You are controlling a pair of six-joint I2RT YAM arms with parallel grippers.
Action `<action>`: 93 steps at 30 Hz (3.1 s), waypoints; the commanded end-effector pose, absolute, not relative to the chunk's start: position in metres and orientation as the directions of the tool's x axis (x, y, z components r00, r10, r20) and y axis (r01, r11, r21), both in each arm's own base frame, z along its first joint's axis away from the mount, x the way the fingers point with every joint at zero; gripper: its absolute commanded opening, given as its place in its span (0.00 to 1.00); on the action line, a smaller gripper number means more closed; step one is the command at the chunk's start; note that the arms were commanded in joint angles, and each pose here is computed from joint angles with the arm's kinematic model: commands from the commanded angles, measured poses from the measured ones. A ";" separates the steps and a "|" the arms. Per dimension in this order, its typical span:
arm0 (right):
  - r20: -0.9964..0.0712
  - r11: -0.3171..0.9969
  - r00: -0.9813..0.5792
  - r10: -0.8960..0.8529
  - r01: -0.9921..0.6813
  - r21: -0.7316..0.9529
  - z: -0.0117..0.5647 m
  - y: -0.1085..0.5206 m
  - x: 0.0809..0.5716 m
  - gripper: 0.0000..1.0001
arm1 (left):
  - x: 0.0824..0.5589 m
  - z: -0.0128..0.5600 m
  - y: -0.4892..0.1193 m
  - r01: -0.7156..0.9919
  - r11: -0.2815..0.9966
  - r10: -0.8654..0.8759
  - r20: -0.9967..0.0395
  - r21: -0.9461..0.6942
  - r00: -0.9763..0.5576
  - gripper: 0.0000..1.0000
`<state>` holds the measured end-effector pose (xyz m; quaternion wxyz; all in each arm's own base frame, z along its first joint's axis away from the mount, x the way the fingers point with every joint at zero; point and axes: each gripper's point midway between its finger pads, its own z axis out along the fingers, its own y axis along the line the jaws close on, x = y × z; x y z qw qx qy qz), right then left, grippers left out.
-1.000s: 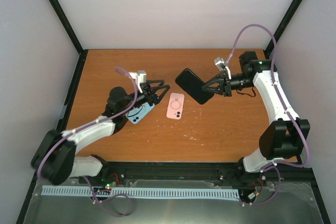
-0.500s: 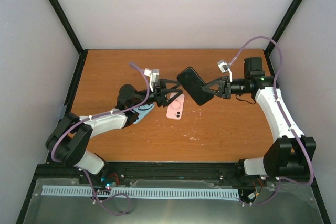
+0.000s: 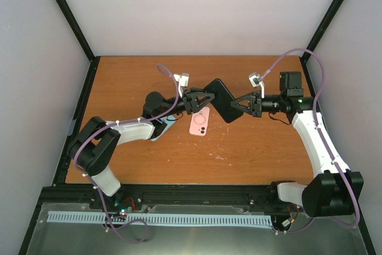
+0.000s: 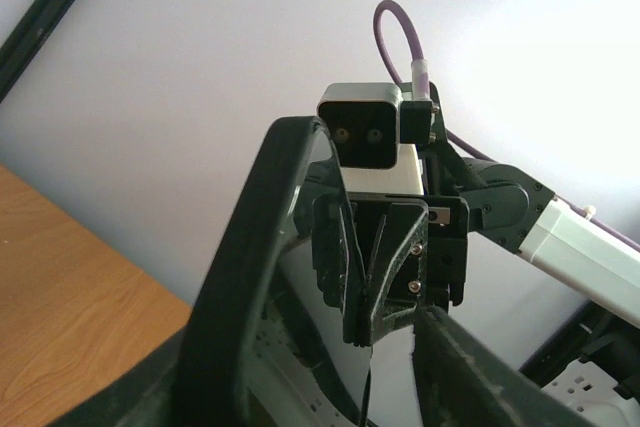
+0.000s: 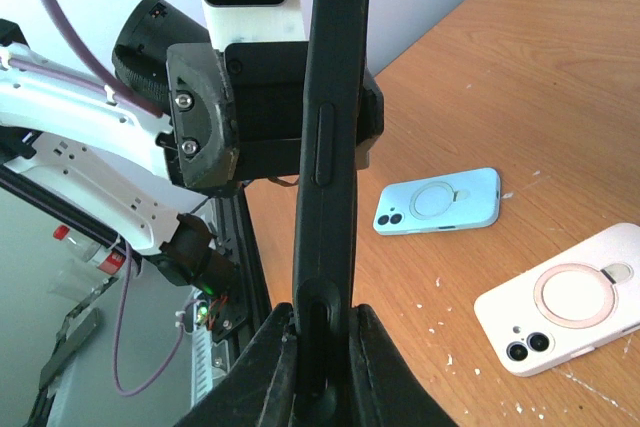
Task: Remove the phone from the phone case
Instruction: Pick up the phone at the center of the board, then remove the phone case from the phone.
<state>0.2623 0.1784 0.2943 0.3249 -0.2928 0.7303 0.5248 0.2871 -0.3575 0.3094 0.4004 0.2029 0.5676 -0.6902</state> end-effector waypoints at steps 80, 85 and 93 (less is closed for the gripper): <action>-0.902 -0.219 -0.087 -0.422 -0.956 0.195 0.289 0.238 0.130 0.47 | 0.238 0.372 -0.317 0.835 -0.131 0.075 -0.846 -0.534 -0.528 0.00; -0.905 -0.239 -0.076 -0.418 -0.952 0.190 0.289 0.237 0.125 0.34 | 0.238 0.367 -0.318 0.828 -0.139 0.088 -0.840 -0.543 -0.536 0.00; -0.917 -0.264 -0.069 -0.392 -0.947 0.184 0.295 0.236 0.118 0.28 | 0.239 0.360 -0.321 0.814 -0.168 0.107 -0.831 -0.556 -0.546 0.00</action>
